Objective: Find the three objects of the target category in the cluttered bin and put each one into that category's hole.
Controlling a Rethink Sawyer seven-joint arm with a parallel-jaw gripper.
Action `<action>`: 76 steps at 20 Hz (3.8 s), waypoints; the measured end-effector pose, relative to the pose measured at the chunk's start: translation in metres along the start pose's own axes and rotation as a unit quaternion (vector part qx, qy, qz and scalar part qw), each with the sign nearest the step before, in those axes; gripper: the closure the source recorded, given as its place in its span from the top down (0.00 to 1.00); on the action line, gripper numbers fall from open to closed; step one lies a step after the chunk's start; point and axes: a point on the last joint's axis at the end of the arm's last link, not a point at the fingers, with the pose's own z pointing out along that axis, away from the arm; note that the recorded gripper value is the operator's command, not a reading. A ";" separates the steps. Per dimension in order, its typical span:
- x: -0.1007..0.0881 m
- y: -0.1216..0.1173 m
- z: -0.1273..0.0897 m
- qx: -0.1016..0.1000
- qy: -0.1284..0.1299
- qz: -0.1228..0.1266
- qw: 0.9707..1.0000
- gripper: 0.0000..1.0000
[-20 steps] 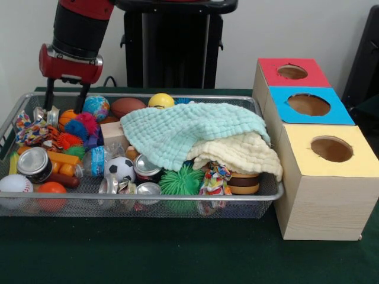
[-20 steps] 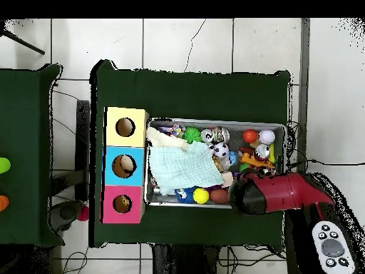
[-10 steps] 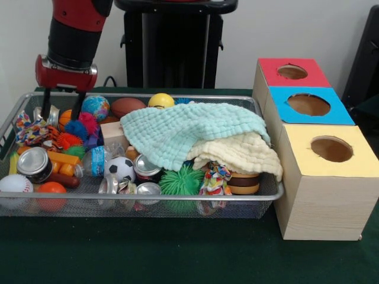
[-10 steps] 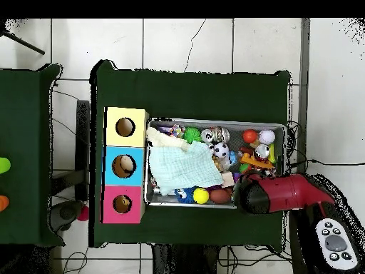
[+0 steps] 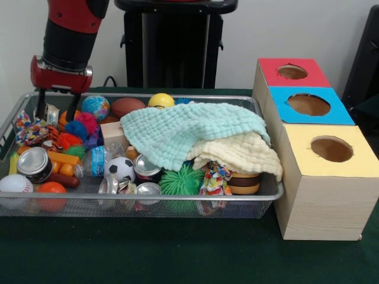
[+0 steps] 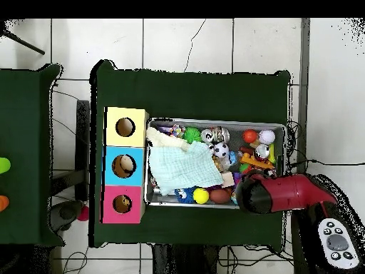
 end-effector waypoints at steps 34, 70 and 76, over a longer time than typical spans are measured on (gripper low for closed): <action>-0.010 0.020 0.054 0.023 -0.026 -0.038 0.999 1.00; -0.003 0.006 0.063 0.030 -0.003 -0.022 0.999 1.00; 0.000 0.001 0.065 0.025 -0.001 0.001 1.000 1.00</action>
